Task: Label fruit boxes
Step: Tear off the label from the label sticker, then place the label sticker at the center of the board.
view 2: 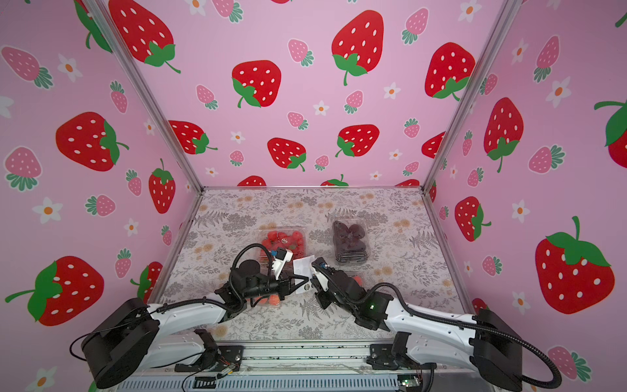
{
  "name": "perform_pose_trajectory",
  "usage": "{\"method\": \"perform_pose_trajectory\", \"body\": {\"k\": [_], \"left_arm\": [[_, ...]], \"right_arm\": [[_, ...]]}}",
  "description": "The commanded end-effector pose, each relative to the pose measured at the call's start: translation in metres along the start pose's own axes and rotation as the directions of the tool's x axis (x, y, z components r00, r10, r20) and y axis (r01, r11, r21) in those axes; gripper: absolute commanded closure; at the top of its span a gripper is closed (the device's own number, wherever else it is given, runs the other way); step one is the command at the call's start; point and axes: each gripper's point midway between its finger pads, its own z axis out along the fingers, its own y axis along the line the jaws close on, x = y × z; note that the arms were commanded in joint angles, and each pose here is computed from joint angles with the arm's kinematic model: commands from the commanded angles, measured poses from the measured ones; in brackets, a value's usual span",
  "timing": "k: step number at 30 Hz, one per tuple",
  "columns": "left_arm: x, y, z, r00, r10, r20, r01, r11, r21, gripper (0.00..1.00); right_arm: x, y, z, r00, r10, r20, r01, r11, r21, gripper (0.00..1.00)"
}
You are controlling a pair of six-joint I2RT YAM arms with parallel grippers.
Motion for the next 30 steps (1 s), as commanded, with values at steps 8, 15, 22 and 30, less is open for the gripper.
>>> {"method": "perform_pose_trajectory", "body": {"k": [8,15,22,30], "left_arm": [[-0.008,-0.005,0.0,0.999,0.036,0.027,-0.037,0.999,0.021,1.0],[-0.01,-0.004,0.001,0.999,0.032,0.029,-0.032,0.999,0.009,1.0],[0.005,0.025,0.015,0.994,-0.092,-0.066,0.074,0.97,-0.233,1.0],[0.033,0.039,0.033,0.961,-0.201,-0.191,0.11,0.908,-0.404,0.97]], "right_arm": [[-0.003,-0.022,-0.007,0.998,0.057,0.033,-0.059,0.996,0.063,1.0],[-0.002,-0.025,-0.017,0.997,0.059,0.041,-0.061,0.996,0.059,1.0],[0.0,-0.047,-0.021,0.999,0.046,0.027,-0.05,0.987,0.151,1.0],[-0.005,-0.085,-0.023,0.995,0.097,0.027,-0.101,0.969,0.227,1.0]]}}
